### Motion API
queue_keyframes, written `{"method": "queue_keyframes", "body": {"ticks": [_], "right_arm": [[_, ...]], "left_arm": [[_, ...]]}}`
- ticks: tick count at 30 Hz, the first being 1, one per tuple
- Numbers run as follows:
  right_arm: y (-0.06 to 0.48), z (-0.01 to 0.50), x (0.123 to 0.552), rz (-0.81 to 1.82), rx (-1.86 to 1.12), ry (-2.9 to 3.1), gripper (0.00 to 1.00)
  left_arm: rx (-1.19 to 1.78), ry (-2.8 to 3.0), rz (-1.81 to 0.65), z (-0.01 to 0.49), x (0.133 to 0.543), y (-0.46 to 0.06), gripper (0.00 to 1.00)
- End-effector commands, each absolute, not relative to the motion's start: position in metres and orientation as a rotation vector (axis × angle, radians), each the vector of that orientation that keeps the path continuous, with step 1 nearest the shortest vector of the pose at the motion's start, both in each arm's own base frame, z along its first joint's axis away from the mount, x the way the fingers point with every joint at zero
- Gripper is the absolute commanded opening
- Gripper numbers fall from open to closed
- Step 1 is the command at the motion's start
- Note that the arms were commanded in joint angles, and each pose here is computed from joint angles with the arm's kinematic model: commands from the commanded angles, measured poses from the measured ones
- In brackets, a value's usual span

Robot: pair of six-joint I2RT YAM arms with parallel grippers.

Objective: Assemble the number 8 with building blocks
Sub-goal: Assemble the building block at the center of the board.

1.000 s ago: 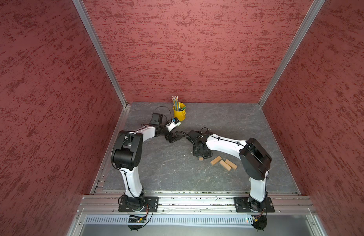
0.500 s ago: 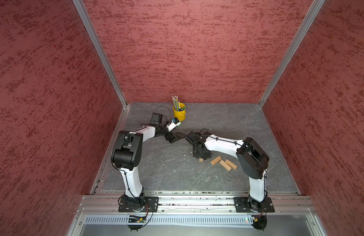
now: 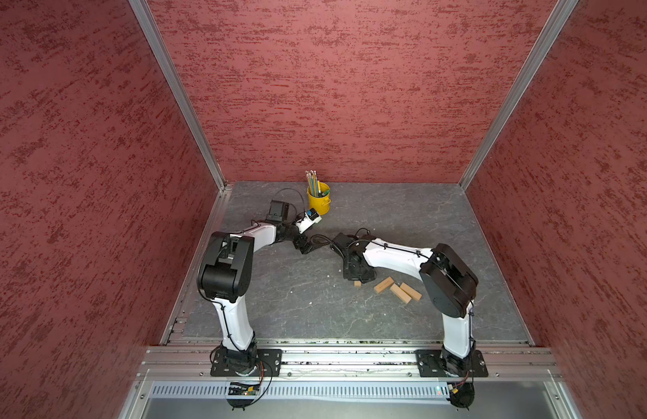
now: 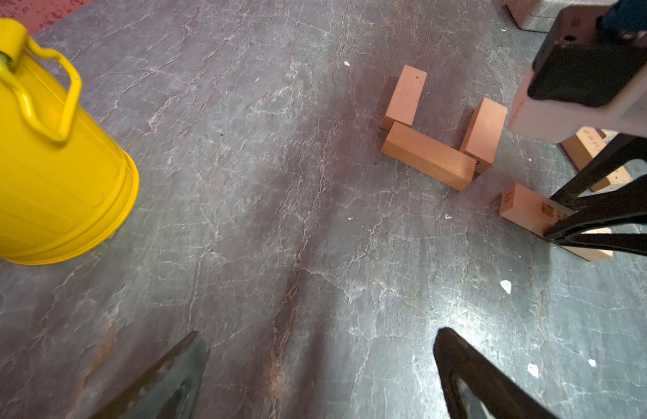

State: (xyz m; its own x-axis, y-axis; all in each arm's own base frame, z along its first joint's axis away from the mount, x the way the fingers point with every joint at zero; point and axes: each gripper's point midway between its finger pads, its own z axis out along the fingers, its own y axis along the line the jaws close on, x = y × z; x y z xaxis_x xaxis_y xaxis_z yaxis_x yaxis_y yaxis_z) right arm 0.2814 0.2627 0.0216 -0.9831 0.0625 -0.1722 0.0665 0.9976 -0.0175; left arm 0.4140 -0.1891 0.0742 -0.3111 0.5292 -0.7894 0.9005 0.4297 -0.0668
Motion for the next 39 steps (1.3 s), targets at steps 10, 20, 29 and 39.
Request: {"method": "queue_keyframes", "body": {"ticks": [10,20,29,39], "right_arm": [[0.244,0.012,0.293,-0.176,0.144,2.944,0.00],[0.253,0.016,0.300,-0.138,0.075,2.928,0.00],[0.262,0.016,0.299,-0.099,0.030,2.936,0.00],[0.260,0.010,0.300,-0.132,0.060,2.953,0.00]], "left_arm": [[1.211,1.965,-0.689,0.078,0.414,-0.191,0.99],[1.212,1.969,-0.688,0.078,0.414,-0.191,0.99],[1.208,1.965,-0.688,0.079,0.414,-0.190,1.00],[1.197,1.953,-0.699,0.082,0.413,-0.188,0.99]]}}
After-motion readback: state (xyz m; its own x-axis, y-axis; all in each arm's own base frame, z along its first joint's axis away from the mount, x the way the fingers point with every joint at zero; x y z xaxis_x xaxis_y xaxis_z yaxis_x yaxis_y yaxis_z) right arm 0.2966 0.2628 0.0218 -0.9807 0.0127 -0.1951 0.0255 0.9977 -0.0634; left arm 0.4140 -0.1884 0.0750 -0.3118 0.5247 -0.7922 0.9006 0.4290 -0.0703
